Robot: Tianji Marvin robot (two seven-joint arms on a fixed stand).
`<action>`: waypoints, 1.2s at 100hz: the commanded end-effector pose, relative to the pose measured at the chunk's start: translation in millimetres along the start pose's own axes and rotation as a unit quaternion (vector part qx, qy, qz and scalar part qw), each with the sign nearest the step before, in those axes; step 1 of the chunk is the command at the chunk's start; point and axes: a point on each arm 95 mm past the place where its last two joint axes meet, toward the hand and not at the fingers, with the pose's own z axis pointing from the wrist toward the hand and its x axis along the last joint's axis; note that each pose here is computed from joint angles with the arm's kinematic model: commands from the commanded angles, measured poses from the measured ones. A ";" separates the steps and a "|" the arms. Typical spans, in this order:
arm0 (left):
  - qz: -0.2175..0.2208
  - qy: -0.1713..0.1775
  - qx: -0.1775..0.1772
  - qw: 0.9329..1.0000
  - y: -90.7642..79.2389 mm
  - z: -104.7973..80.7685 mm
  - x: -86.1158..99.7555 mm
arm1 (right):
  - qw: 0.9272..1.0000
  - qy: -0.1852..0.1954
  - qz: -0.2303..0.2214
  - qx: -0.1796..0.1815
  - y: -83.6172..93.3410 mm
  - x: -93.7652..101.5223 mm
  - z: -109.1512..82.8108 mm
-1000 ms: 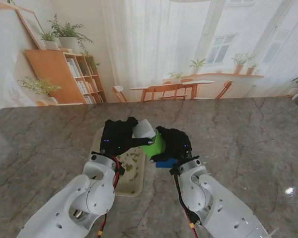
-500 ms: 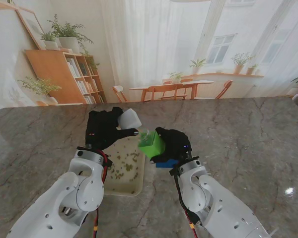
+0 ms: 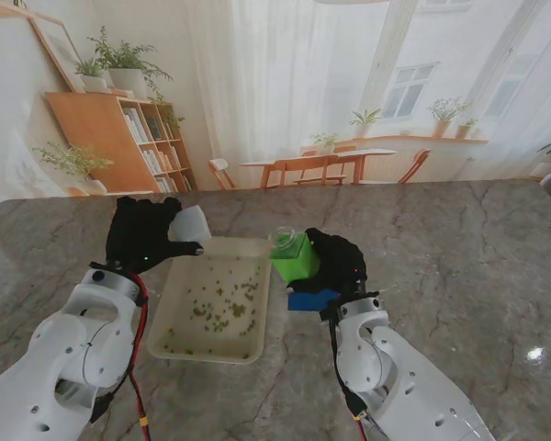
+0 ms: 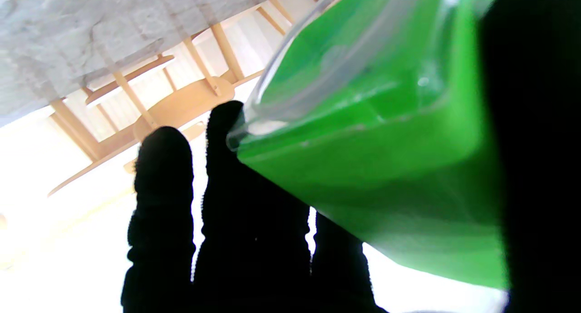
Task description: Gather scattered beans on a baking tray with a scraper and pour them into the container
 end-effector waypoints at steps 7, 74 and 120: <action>0.029 -0.013 -0.034 0.999 11.8 -5.9 -22.4 | 1.000 -0.018 0.000 -0.016 10.2 -1.7 -2.7; 0.129 -0.088 -0.164 0.974 67.8 -8.6 -123.8 | 0.999 -0.035 -0.022 -0.027 23.0 -8.8 -7.2; 0.123 -0.140 -0.227 0.956 121.8 8.7 -172.5 | 0.999 -0.026 -0.028 -0.010 18.0 -6.9 -6.1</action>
